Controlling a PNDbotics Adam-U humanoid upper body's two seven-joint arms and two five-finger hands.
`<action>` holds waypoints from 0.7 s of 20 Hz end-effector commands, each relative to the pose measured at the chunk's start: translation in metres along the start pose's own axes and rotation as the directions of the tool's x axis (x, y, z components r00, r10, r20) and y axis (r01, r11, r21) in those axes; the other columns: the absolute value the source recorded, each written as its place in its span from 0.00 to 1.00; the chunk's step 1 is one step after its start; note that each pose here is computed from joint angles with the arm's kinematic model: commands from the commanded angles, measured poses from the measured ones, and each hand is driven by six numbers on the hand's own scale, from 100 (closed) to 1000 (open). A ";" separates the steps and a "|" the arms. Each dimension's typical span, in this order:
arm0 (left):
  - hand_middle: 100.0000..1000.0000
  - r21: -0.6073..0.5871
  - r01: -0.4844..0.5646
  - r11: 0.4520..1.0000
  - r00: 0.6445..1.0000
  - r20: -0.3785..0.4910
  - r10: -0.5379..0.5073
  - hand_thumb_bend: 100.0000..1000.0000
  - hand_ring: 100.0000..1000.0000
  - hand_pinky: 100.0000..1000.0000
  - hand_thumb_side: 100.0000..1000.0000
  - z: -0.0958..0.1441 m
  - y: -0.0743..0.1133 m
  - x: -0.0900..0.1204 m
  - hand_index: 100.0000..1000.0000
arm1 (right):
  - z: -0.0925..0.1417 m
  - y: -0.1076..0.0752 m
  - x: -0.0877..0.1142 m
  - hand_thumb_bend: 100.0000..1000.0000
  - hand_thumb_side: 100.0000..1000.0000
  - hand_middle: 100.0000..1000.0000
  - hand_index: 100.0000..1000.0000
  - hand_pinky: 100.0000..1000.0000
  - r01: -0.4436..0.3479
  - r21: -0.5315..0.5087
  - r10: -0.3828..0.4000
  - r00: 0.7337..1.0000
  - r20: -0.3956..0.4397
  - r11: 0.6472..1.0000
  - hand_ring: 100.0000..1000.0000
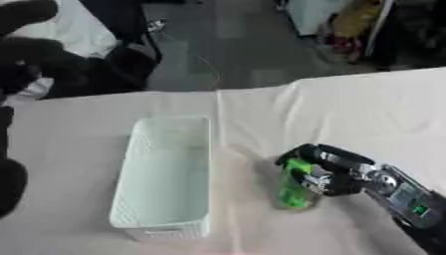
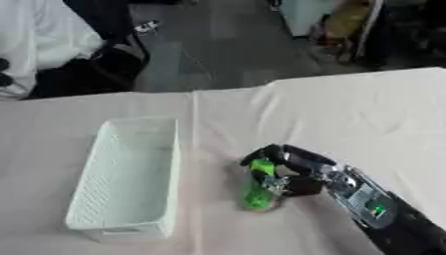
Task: Pick up objects on the table and place them in the box.
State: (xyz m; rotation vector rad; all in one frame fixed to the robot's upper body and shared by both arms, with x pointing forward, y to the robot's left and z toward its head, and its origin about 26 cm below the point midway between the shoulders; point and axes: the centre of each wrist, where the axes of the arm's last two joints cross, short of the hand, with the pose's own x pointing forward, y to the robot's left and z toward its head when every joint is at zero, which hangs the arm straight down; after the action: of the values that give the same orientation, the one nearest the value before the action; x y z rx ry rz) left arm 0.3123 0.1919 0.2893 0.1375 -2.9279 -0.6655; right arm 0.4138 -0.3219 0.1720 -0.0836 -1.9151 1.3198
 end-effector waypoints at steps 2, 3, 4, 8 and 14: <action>0.87 -0.007 0.016 1.000 1.000 0.022 -0.016 0.75 0.61 0.56 0.77 -0.003 0.005 0.004 0.77 | 0.002 0.011 -0.005 0.00 0.38 0.00 0.12 0.00 -0.015 -0.045 0.018 0.998 0.061 0.999 0.00; 0.87 -0.007 0.018 1.000 1.000 0.020 -0.017 0.75 0.61 0.56 0.77 -0.003 0.005 0.004 0.77 | 0.001 0.010 -0.003 0.00 0.39 0.00 0.12 0.00 -0.011 -0.051 0.016 0.996 0.085 0.999 0.00; 0.87 -0.007 0.019 1.000 1.000 0.019 -0.019 0.75 0.61 0.56 0.77 -0.002 0.005 0.003 0.77 | 0.001 0.009 -0.001 0.00 0.39 0.00 0.11 0.00 -0.006 -0.054 0.012 0.995 0.103 0.999 0.00; 0.87 -0.008 0.025 1.000 1.000 0.013 -0.025 0.75 0.61 0.56 0.77 -0.001 0.006 0.003 0.77 | -0.004 -0.005 0.015 0.00 0.41 0.00 0.11 0.00 0.010 -0.071 0.002 0.985 0.171 0.997 0.00; 0.87 -0.015 0.036 0.999 0.999 0.007 -0.036 0.75 0.61 0.56 0.77 0.002 0.008 0.002 0.77 | -0.006 -0.028 0.047 0.00 0.41 0.00 0.11 0.00 0.059 -0.120 -0.031 0.974 0.223 0.991 0.00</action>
State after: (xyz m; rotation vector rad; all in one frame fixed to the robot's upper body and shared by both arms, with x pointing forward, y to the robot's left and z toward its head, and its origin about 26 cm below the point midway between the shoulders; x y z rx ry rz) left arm 0.3126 0.1954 0.2851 0.1566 -2.9110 -0.6758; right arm 0.3998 -0.3058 0.1985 0.0655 -2.1366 1.2117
